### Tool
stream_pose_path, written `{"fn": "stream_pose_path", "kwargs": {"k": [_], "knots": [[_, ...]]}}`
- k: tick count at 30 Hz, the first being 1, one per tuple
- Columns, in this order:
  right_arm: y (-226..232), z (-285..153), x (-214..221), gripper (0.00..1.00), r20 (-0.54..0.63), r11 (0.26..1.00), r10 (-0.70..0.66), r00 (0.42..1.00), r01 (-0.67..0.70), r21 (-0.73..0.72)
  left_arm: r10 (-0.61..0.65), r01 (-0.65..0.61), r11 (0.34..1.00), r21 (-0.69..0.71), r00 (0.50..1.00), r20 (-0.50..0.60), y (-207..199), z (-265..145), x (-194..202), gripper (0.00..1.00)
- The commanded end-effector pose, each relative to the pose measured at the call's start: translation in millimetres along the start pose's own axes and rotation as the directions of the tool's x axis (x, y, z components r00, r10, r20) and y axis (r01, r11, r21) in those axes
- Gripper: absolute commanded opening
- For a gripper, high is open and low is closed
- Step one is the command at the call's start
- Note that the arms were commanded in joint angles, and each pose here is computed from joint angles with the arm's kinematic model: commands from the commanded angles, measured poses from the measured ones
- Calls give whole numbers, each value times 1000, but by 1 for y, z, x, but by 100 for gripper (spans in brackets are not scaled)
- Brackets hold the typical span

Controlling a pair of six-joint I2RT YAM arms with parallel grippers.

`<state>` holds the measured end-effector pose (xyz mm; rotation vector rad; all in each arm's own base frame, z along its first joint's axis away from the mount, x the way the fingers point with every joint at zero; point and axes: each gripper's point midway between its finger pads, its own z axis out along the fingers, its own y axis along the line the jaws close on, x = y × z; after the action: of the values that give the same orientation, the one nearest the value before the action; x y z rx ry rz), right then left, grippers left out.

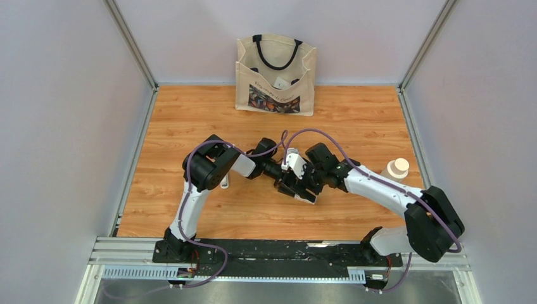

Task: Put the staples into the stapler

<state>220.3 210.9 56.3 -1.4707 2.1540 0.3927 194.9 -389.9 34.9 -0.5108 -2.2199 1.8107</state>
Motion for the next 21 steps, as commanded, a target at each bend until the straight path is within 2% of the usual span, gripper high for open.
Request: {"fn": "stream_pose_path", "kwargs": {"k": [1,7,14,16,21], "knots": [[-14,-20,6,70,25,995,-72,997,70,70,0,-2,997,-78,1000,-30,24,-3,15,49],[-5,-15,28,72,-26,996,-84,996,85,32,15,-20,994,-109,999,-40,30,-5,15,45],[5,-9,33,75,-50,995,-95,994,93,-41,29,-36,990,-138,998,-55,33,-7,17,39],[6,-9,34,75,-51,994,-99,994,96,-48,28,-35,989,-145,998,-55,34,-8,17,33],[12,-9,37,78,-59,993,-94,994,89,-81,24,-32,988,-151,998,-55,36,-7,17,27]]}}
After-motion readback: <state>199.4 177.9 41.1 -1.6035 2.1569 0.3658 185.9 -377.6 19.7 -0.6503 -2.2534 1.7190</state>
